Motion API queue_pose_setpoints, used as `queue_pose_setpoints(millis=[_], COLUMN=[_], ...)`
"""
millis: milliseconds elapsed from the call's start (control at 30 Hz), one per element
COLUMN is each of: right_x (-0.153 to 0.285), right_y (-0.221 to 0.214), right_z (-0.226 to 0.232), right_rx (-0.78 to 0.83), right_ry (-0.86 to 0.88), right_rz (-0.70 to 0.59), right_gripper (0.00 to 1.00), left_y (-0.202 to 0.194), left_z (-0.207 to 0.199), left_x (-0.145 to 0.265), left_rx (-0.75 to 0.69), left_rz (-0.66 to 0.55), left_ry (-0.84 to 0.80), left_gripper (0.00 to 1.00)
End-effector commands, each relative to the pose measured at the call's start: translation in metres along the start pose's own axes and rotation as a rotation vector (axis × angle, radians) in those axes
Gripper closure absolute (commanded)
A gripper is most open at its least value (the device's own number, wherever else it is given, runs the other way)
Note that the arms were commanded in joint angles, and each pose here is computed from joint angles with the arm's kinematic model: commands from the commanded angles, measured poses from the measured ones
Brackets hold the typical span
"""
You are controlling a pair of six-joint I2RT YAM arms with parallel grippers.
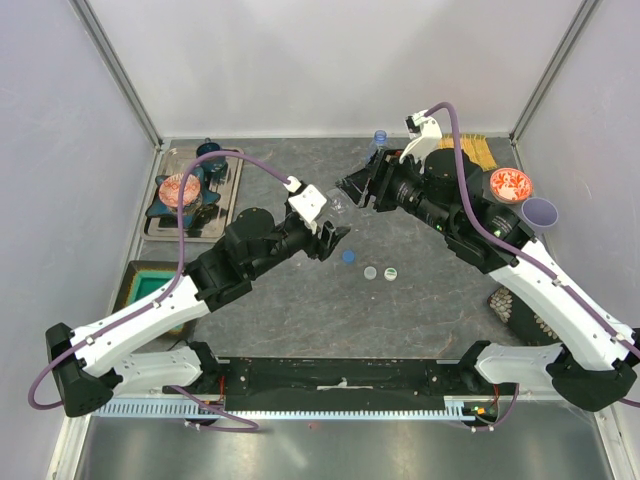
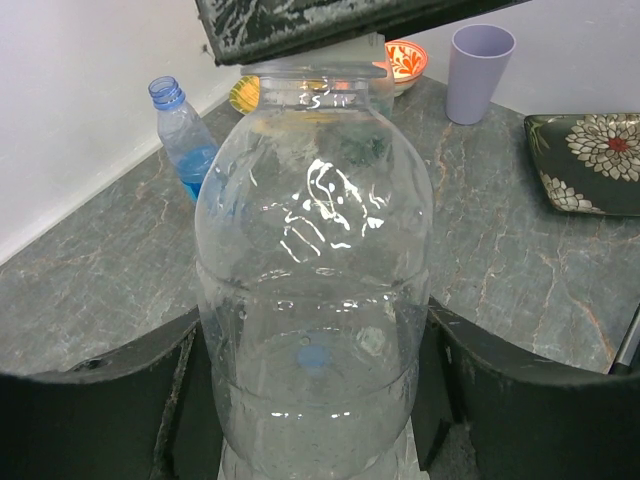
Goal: Unscrew the bottle caps
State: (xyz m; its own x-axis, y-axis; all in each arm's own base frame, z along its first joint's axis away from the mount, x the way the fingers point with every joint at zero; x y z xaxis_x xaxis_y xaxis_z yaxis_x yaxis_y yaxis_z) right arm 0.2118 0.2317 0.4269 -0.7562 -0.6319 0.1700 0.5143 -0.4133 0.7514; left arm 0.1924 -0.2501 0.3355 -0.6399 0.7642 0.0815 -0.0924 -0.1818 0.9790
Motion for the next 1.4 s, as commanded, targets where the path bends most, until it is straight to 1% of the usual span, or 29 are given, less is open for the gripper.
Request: queue_pose_setpoints(millis=[0, 167, 300, 367, 467, 567, 600, 667, 700, 733, 767, 833, 900, 933, 967, 1000, 1033, 1067, 1100, 1133, 1167, 1200, 1233, 1267, 1300, 1333, 1367], right_x=[0.008, 0.012, 0.013, 0.012, 0.011, 0.01, 0.009, 0.009, 0.01, 0.009, 0.01, 0.012, 0.017, 0.021, 0.025, 0.032, 0.038, 0.042, 0.048, 0.052, 0.058, 0.065, 0.069, 0.076, 0.087, 0.089, 0.104], right_y=[0.015, 0.019, 0.02, 0.019, 0.018, 0.016, 0.015, 0.013, 0.012, 0.009, 0.008, 0.003, 0.0, -0.001, -0.003, -0.001, -0.003, -0.004, -0.004, -0.004, -0.008, -0.008, -0.011, -0.014, -0.014, -0.016, -0.018], right_z=[0.009, 0.011, 0.011, 0.01, 0.01, 0.01, 0.009, 0.008, 0.009, 0.008, 0.009, 0.014, 0.018, 0.023, 0.024, 0.026, 0.031, 0.033, 0.037, 0.039, 0.044, 0.047, 0.048, 0.053, 0.057, 0.058, 0.062], right_rx=[-0.001, 0.003, 0.009, 0.011, 0.012, 0.015, 0.017, 0.017, 0.024, 0.032, 0.045, 0.105, 0.154, 0.206, 0.23, 0.254, 0.292, 0.308, 0.324, 0.337, 0.364, 0.375, 0.388, 0.41, 0.427, 0.44, 0.447], right_ry=[0.032, 0.039, 0.037, 0.036, 0.041, 0.049, 0.05, 0.05, 0.061, 0.065, 0.079, 0.15, 0.207, 0.262, 0.285, 0.32, 0.378, 0.412, 0.45, 0.483, 0.553, 0.596, 0.635, 0.717, 0.774, 0.827, 0.907], right_rz=[-0.069, -0.087, -0.092, -0.091, -0.087, -0.078, -0.074, -0.067, -0.06, -0.049, -0.037, 0.015, 0.049, 0.075, 0.085, 0.087, 0.107, 0.116, 0.123, 0.133, 0.162, 0.167, 0.183, 0.2, 0.195, 0.183, 0.189], right_gripper=[0.37, 0.37, 0.44, 0.45, 0.51, 0.65, 0.74, 0.83, 0.93, 0.98, 1.0, 1.0, 1.0, 1.0, 1.0, 1.0, 1.0, 1.0, 1.0, 1.0, 1.0, 1.0, 1.0, 1.0, 1.0, 1.0, 1.0], left_y=[0.012, 0.01, 0.009, 0.008, 0.008, 0.009, 0.009, 0.011, 0.011, 0.013, 0.016, 0.022, 0.035, 0.041, 0.051, 0.055, 0.06, 0.067, 0.068, 0.075, 0.075, 0.074, 0.079, 0.076, 0.075, 0.076, 0.07], left_z=[0.004, 0.004, 0.003, 0.003, 0.003, 0.003, 0.003, 0.003, 0.003, 0.002, 0.001, -0.002, -0.01, -0.012, -0.024, -0.02, -0.022, -0.03, -0.025, -0.024, -0.029, -0.026, -0.025, -0.028, -0.029, -0.028, -0.03], left_x=[0.004, 0.001, 0.0, 0.0, 0.0, 0.0, 0.001, 0.002, 0.002, 0.004, 0.006, 0.011, 0.022, 0.026, 0.034, 0.041, 0.047, 0.058, 0.061, 0.064, 0.073, 0.073, 0.076, 0.08, 0.082, 0.078, 0.078], left_rx=[-0.031, -0.034, -0.036, -0.034, -0.034, -0.036, -0.035, -0.034, -0.032, -0.032, -0.03, -0.018, 0.004, 0.016, 0.024, 0.08, 0.101, 0.11, 0.182, 0.181, 0.182, 0.247, 0.226, 0.222, 0.276, 0.25, 0.26], left_rz=[-0.055, -0.046, -0.043, -0.042, -0.042, -0.043, -0.045, -0.05, -0.053, -0.059, -0.077, -0.103, -0.159, -0.182, -0.227, -0.239, -0.257, -0.279, -0.26, -0.295, -0.289, -0.258, -0.289, -0.271, -0.231, -0.253, -0.226], left_ry=[0.018, 0.017, 0.012, 0.013, 0.011, 0.012, 0.012, 0.01, 0.009, 0.002, -0.016, -0.052, -0.16, -0.211, -0.376, -0.43, -0.501, -0.659, -0.704, -0.758, -0.876, -0.918, -0.962, -1.045, -1.084, -1.115, -1.161], left_gripper=[0.58, 0.58, 0.58, 0.58, 0.58, 0.58, 0.58, 0.58, 0.58, 0.58, 0.58, 0.58, 0.59, 0.59, 0.6, 0.6, 0.6, 0.6, 0.6, 0.6, 0.6, 0.59, 0.59, 0.58, 0.58, 0.58, 0.58])
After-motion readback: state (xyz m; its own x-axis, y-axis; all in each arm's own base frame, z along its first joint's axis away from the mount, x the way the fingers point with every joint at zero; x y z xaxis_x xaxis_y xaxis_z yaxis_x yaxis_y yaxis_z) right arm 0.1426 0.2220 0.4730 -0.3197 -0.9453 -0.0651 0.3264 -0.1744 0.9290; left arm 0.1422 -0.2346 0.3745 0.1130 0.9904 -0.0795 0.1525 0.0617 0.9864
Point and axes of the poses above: each gripper's point midway between its finger pads, its own x axis back along the fingers, its own z axis along the line the jaws close on, y = z × x, the point moved 7 cm from there along x, back along the fingers, and after that the axes turned 6 degrees about -x, right-handed, at the moved point
